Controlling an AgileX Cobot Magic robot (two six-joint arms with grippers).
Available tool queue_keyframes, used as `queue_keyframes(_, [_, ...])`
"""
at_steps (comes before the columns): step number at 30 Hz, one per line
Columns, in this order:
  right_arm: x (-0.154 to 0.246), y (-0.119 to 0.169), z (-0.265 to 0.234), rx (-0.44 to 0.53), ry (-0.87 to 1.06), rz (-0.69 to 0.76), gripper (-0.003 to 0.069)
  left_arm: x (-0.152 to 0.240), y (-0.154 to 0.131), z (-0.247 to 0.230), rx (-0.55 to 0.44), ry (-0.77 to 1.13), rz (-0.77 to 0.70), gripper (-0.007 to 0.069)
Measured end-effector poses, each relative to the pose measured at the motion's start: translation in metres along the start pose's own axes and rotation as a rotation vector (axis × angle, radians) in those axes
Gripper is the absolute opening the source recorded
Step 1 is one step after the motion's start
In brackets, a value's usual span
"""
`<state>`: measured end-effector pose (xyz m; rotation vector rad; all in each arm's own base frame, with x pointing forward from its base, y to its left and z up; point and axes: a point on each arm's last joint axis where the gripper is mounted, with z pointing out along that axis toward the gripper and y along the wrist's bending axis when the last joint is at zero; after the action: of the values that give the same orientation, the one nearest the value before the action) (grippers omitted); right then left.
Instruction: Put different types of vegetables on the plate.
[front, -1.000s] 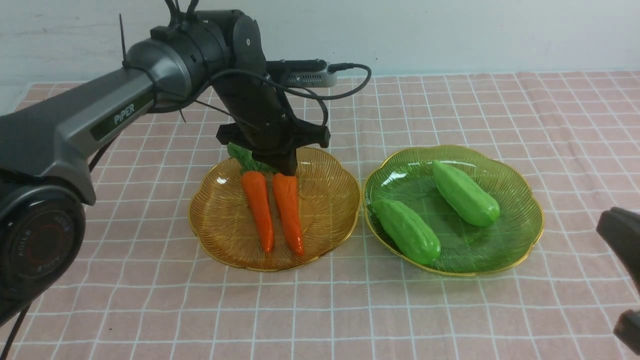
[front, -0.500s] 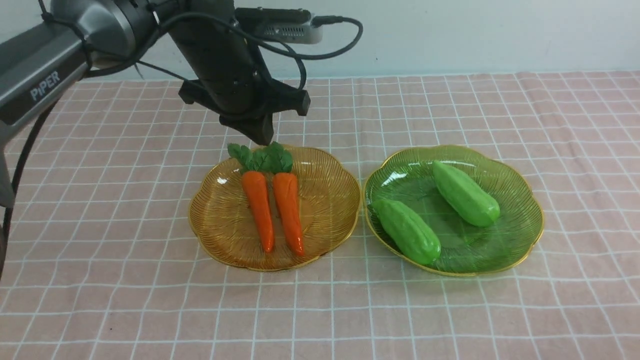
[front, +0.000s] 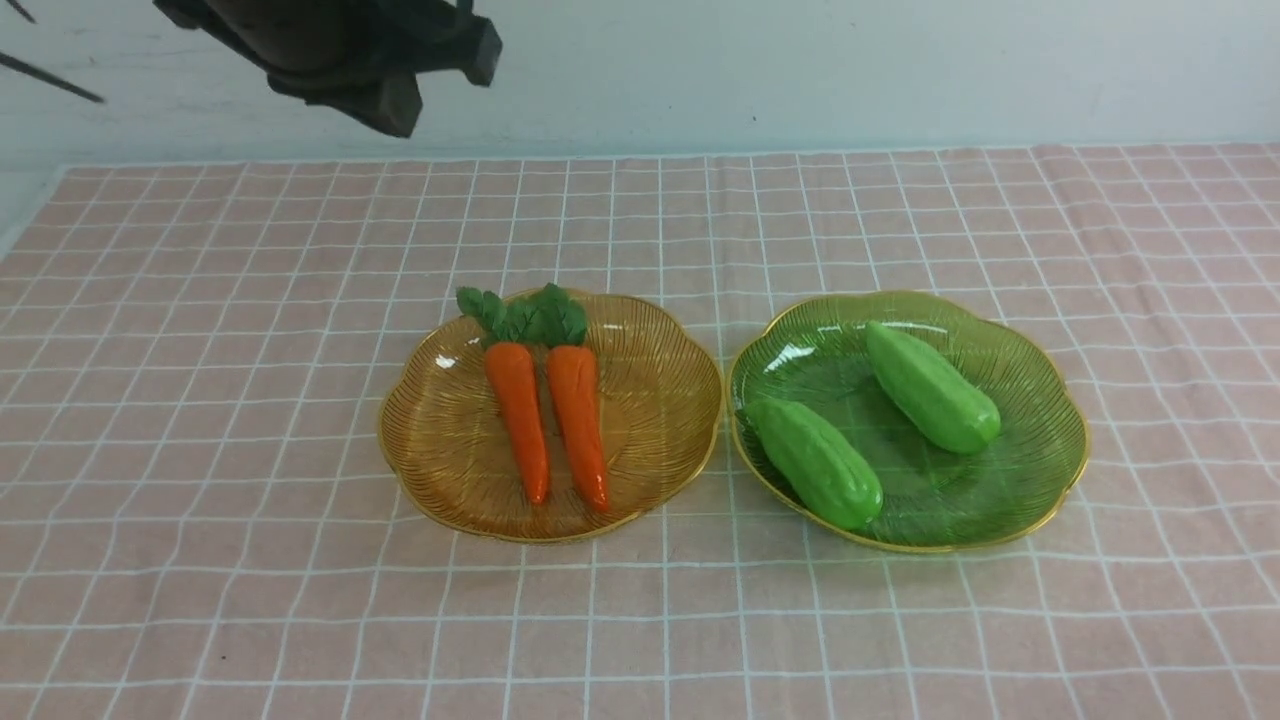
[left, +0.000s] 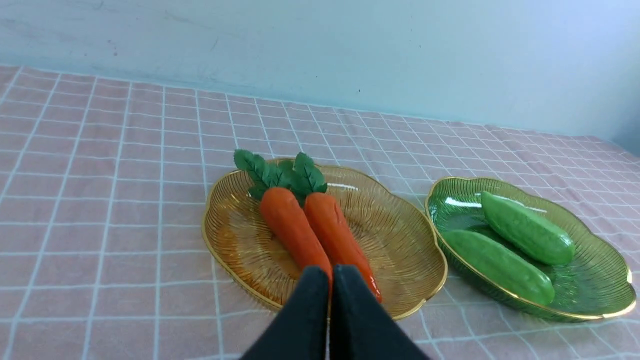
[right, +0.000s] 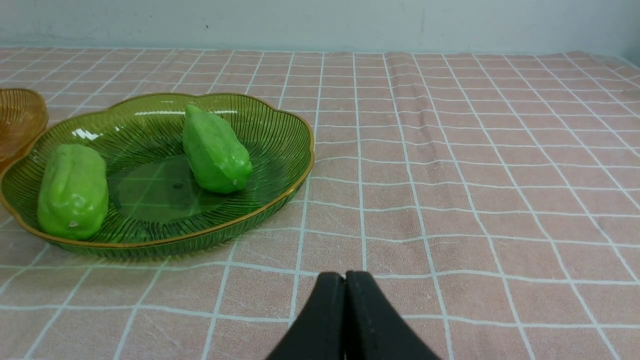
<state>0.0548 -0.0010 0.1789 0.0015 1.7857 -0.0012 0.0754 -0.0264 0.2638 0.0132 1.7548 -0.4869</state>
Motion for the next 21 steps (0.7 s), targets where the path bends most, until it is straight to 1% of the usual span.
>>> queue_keyframes(1, [0.000,0.000,0.000,0.000,0.000,0.000,-0.0017,0.009,0.003,-0.002,0.003,-0.006,0.000,-0.0003])
queue_keyframes(8, [0.000,0.000,0.000,0.000,0.000,0.000,-0.0017,0.038,0.013,-0.001,-0.017,0.044,0.022,-0.0003])
queue_keyframes(12, [0.000,0.000,0.000,0.000,0.000,0.000,-0.0017,0.041,0.015,0.000,-0.026,0.059,0.044,-0.0003])
queue_keyframes(15, [0.000,0.000,0.000,0.000,0.000,0.000,-0.0017,0.041,0.015,0.000,-0.045,0.057,0.087,-0.0003])
queue_keyframes(16, [0.000,0.000,0.000,0.000,0.000,0.000,-0.0017,0.041,0.016,0.000,-0.034,0.058,0.109,-0.0003])
queue_keyframes(21, [0.000,0.000,0.000,0.000,0.000,0.000,-0.0017,0.049,0.019,0.000,-0.047,0.074,0.192,-0.0003])
